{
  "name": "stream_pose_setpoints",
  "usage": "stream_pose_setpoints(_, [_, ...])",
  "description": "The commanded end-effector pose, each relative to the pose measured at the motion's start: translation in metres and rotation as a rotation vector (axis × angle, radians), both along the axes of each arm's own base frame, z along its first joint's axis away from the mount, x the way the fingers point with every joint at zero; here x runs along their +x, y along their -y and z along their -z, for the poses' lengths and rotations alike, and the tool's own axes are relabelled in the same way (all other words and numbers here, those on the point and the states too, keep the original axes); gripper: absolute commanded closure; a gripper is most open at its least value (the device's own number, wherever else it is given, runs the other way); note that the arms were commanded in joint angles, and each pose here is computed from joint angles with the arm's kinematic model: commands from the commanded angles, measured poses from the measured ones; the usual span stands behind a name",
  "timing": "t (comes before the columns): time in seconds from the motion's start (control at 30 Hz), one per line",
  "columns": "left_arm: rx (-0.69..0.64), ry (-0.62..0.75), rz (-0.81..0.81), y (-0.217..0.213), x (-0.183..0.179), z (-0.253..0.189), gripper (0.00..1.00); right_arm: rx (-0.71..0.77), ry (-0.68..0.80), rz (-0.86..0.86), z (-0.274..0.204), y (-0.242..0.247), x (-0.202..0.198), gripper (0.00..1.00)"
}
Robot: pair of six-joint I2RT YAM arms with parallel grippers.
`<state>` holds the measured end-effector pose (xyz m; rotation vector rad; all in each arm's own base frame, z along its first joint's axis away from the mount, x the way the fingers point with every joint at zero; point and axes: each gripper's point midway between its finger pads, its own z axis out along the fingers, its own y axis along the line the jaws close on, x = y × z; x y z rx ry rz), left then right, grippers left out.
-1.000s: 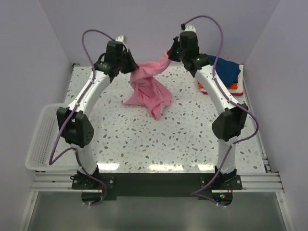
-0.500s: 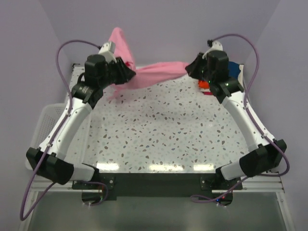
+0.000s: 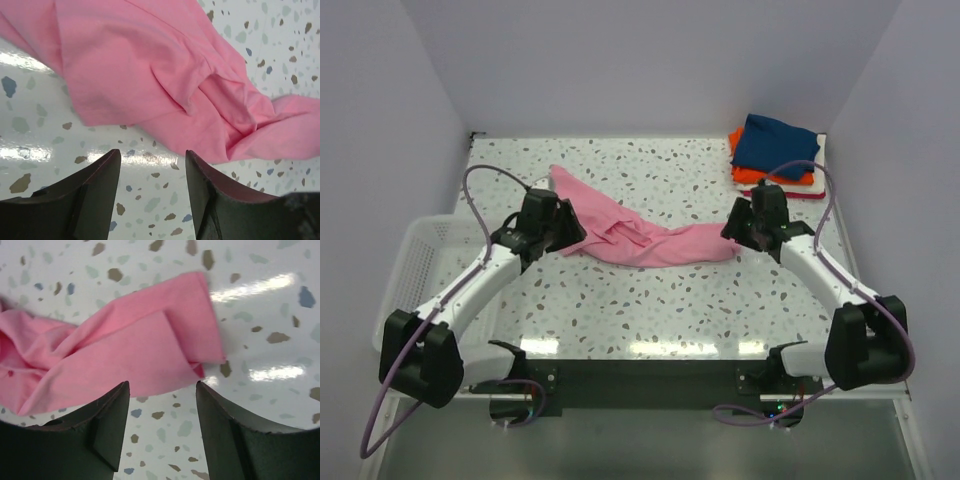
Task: Fold and stack the t-shirts
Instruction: Flatten the tshirt out
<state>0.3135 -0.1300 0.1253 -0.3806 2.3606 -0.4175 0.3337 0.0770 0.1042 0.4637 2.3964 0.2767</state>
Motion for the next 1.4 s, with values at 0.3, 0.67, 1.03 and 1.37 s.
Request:
stream_pose_setpoints(0.3, [0.158, -0.081, -0.285, -0.046, 0.011, 0.039, 0.30, -0.026, 0.115, -0.228, -0.011, -0.089, 0.003, 0.38])
stream_pose_setpoints(0.67, [0.100, -0.125, -0.316, -0.037, 0.022, 0.084, 0.29, -0.055, 0.124, -0.239, -0.013, -0.081, -0.006, 0.37])
stream_pose_setpoints(1.03, [0.019, -0.061, -0.337, -0.037, 0.048, 0.091, 0.54, -0.069, 0.134, -0.254, -0.021, -0.076, -0.013, 0.36])
stream_pose_setpoints(1.37, [0.020, 0.034, -0.305, -0.038, 0.052, 0.027, 1.00, -0.082, 0.118, -0.247, -0.011, -0.075, -0.011, 0.36])
